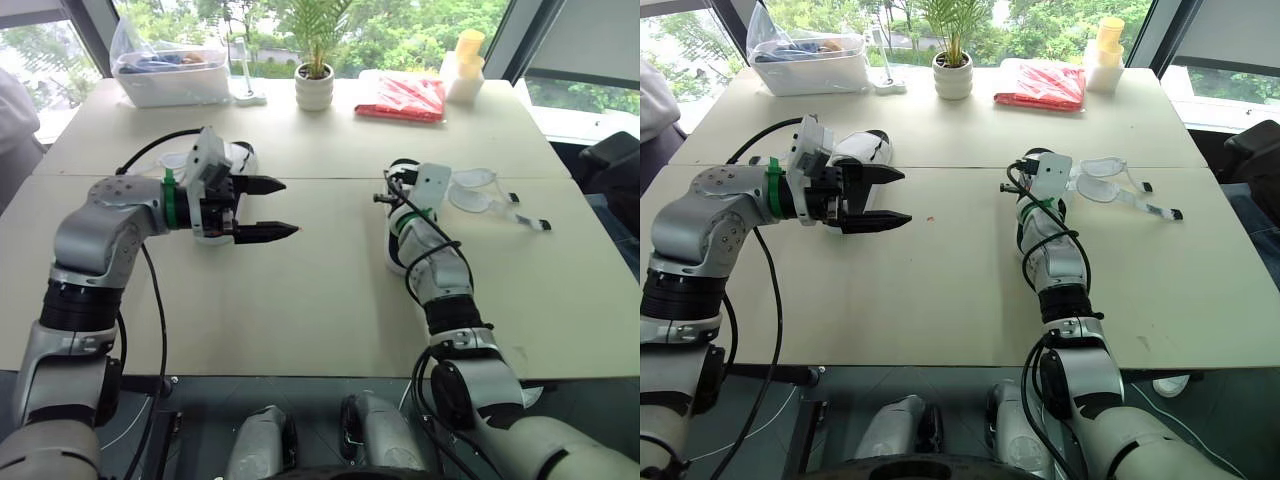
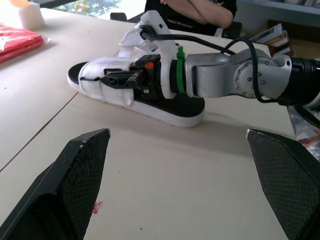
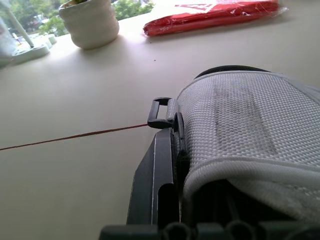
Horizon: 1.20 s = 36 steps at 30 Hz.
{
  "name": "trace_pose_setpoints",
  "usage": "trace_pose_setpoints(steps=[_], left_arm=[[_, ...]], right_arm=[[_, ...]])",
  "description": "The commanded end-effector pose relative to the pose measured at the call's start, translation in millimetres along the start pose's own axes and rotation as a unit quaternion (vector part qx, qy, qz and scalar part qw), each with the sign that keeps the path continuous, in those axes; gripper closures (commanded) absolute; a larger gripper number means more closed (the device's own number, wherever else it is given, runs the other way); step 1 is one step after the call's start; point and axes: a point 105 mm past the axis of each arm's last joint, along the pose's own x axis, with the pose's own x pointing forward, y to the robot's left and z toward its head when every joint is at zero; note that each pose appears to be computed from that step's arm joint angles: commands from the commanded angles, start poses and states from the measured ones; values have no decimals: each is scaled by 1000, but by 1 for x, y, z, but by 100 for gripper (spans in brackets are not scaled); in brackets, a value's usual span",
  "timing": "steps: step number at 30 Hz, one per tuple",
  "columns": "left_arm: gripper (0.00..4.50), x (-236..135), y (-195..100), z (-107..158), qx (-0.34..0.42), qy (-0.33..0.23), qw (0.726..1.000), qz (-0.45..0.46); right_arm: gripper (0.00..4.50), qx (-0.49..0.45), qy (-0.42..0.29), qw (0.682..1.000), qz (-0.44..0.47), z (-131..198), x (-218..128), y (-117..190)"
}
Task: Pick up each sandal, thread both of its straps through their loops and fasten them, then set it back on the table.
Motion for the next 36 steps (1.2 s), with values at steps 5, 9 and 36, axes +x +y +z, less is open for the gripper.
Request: trace_pose_setpoints(steps=[5, 9, 36], left_arm=[[0, -3, -12, 5, 19, 16, 999, -41], [0, -5, -20, 4, 15, 26, 997, -69], [0, -21, -24, -11, -13, 56, 996, -68]], right_arm=[[444, -141, -51, 930, 336, 42, -60, 51], [444, -203, -1, 860, 469, 39, -97, 56], [131, -218, 130, 725, 640, -19, -154, 58]])
